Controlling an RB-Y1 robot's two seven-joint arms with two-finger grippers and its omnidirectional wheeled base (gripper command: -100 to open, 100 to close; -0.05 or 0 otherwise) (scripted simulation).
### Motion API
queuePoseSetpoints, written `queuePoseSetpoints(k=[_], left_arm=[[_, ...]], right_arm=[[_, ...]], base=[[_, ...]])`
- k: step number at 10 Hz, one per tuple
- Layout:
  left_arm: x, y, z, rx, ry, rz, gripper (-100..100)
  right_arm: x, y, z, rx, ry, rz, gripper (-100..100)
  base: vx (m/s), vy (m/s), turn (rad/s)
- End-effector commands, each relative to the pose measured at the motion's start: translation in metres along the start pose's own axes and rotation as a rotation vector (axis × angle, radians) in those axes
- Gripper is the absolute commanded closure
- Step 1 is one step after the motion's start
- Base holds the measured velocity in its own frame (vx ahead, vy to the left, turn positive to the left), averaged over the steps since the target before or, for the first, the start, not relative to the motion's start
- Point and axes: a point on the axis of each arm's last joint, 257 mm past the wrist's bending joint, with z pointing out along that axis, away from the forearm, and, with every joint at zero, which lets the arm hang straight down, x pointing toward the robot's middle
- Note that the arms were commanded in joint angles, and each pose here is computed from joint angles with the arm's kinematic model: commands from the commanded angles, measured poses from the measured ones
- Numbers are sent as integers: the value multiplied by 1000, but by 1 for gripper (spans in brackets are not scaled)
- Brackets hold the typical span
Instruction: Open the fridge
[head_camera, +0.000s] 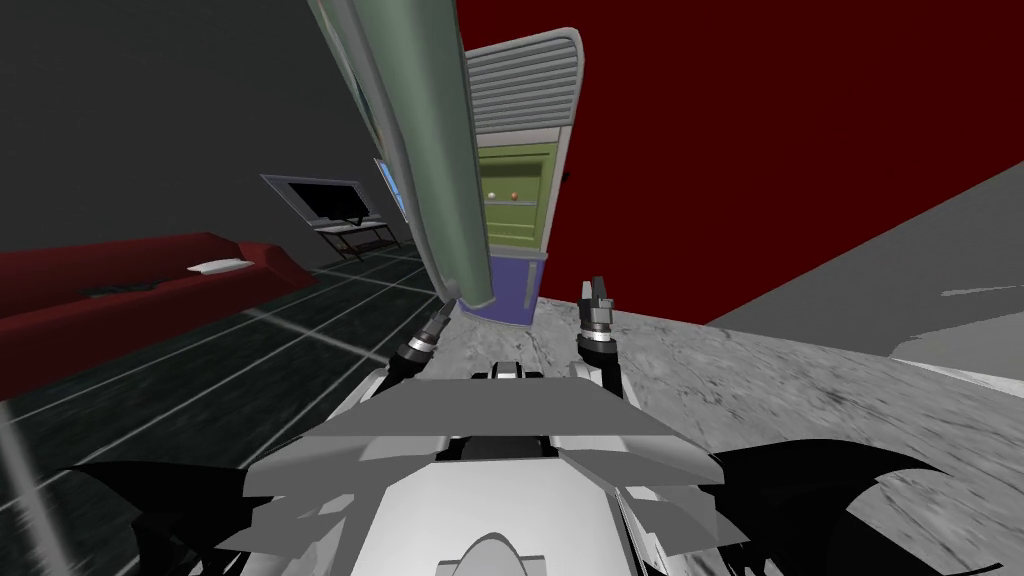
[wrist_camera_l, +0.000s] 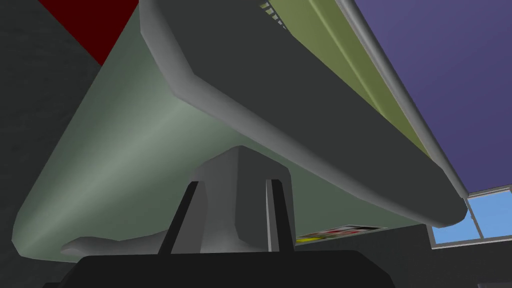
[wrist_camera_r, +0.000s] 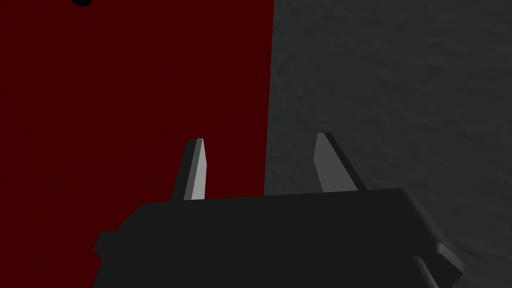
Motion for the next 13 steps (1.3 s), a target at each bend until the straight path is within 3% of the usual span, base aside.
queuePoseSetpoints(k=[1,4,6,8,13], left_arm=[[-5,-14,5,45,0,4,100],[7,-28,0,80,38,-19,100],[15,-20,-6,56,51,-26,100],[24,-32,-10,94,87,-41,100],[31,-44,-15,130,121,-55,100]], right_arm=[[0,0,0,0,0,0,0],[0,0,0,0,0,0,0],[0,0,0,0,0,0,0],[0,0,0,0,0,0,0],[0,0,0,0,0,0,0]], base=[[-61,237,-55],[-92,218,-63],[-55,160,-28],[-18,240,-113],[-29,242,-58]])
